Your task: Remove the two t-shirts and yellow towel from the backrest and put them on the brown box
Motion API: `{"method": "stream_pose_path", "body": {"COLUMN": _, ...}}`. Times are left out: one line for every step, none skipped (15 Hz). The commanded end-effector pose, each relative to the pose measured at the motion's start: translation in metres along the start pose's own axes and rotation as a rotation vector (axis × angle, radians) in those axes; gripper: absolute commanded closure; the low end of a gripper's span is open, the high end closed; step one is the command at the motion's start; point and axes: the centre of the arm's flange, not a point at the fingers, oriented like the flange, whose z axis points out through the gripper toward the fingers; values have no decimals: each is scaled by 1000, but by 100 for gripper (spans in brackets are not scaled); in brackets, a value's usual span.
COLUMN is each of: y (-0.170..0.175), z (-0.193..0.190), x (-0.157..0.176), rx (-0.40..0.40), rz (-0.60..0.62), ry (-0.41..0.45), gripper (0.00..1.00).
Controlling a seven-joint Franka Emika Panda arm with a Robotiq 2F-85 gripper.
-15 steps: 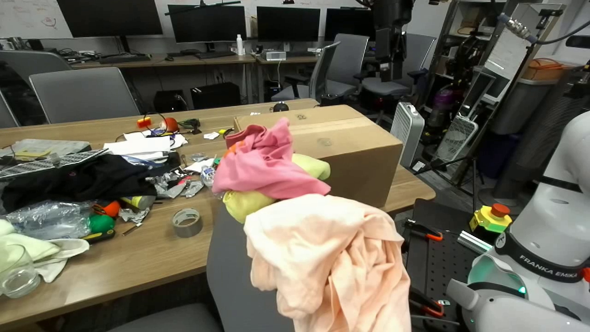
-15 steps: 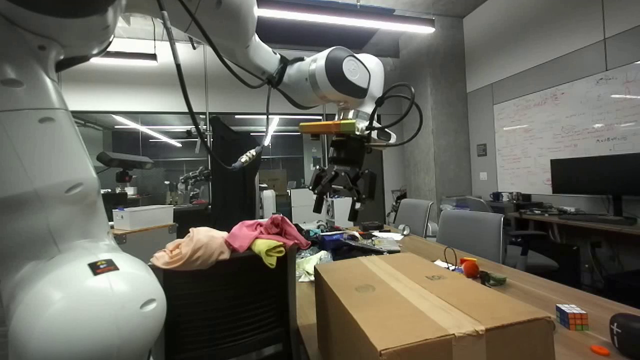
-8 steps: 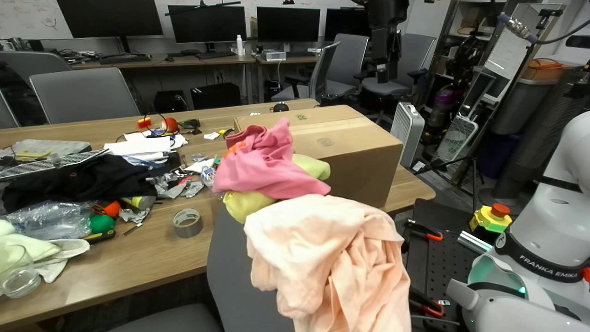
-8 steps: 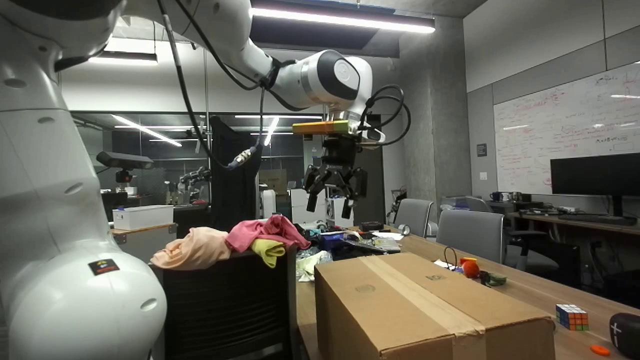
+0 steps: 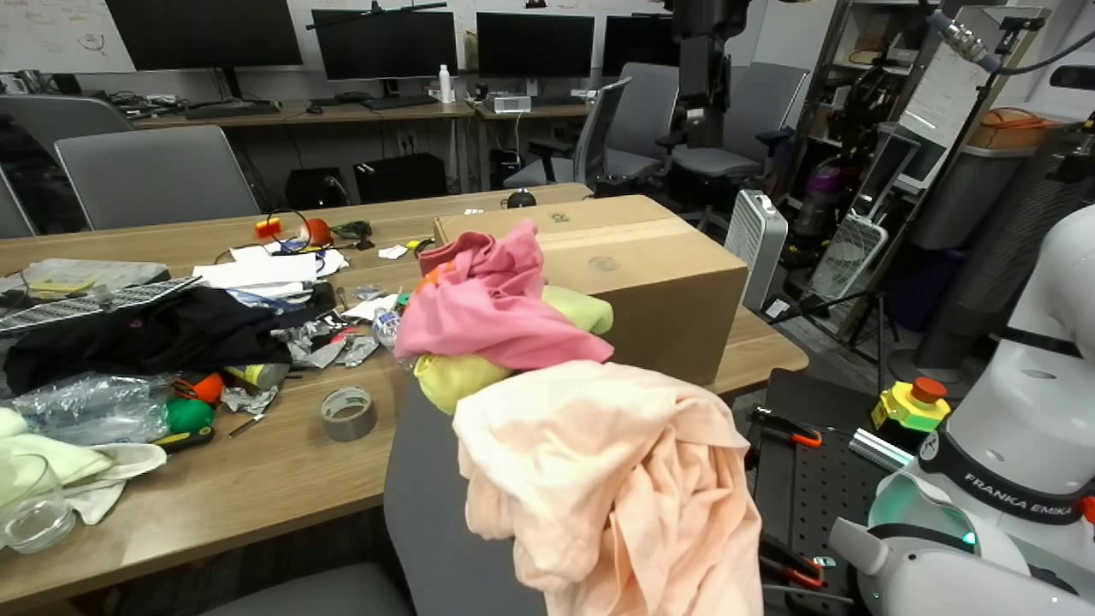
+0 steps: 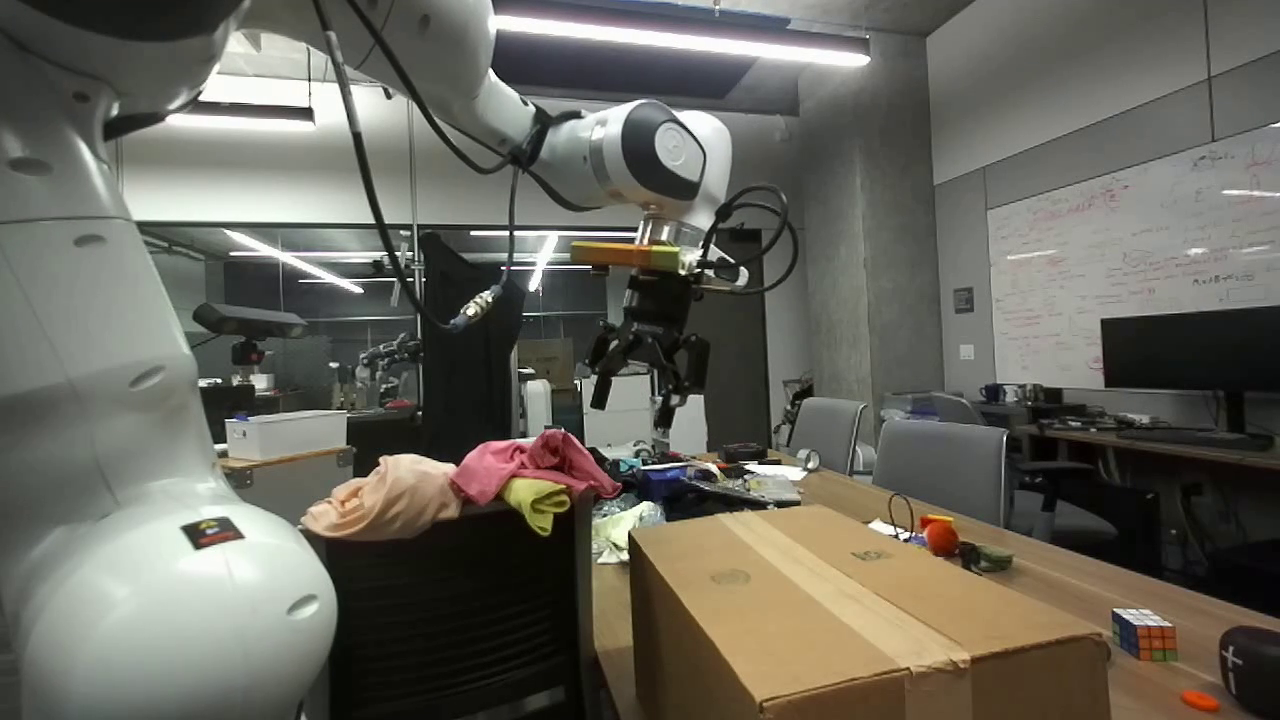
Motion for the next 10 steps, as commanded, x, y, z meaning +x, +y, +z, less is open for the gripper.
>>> {"method": "stream_pose_path", "body": {"y": -19, "z": -8, "x": -2, "rx": 50, "rz": -63, "ry": 18, "gripper": 0}}
{"method": "stream_pose_path", "body": {"y": -24, "z": -8, "x": -1, "rx": 53, "rz": -77, "ry": 12, "gripper": 0}}
{"method": "stream_pose_path", "body": {"y": -30, "z": -7, "x": 1, "rx": 53, "rz": -99, "ry": 0, "gripper": 0}}
{"method": "stream_pose_path", "body": {"y": -36, "z": -7, "x": 1, "rx": 47, "rz": -124, "ry": -7, "gripper": 0}}
{"method": "stream_pose_path", "body": {"y": -43, "z": -6, "x": 1, "rx": 45, "rz": -153, "ry": -15, "gripper": 0}}
{"method": "stream_pose_path", "body": {"y": -52, "z": -6, "x": 1, "rx": 41, "rz": -187, "ry": -24, "gripper": 0}}
{"method": "stream_pose_path", "body": {"y": -63, "z": -5, "x": 1, "rx": 34, "rz": -226, "ry": -26, "gripper": 0}}
{"method": "stream_pose_path", "body": {"y": -72, "z": -4, "x": 2, "rx": 29, "rz": -254, "ry": -25, "gripper": 0}}
{"method": "stream_pose_path", "body": {"y": -83, "z": -3, "x": 3, "rx": 19, "rz": -281, "ry": -28, "gripper": 0}}
{"method": "stream_pose_path", "body": {"y": -93, "z": -3, "x": 3, "rx": 13, "rz": -302, "ry": -34, "gripper": 0}}
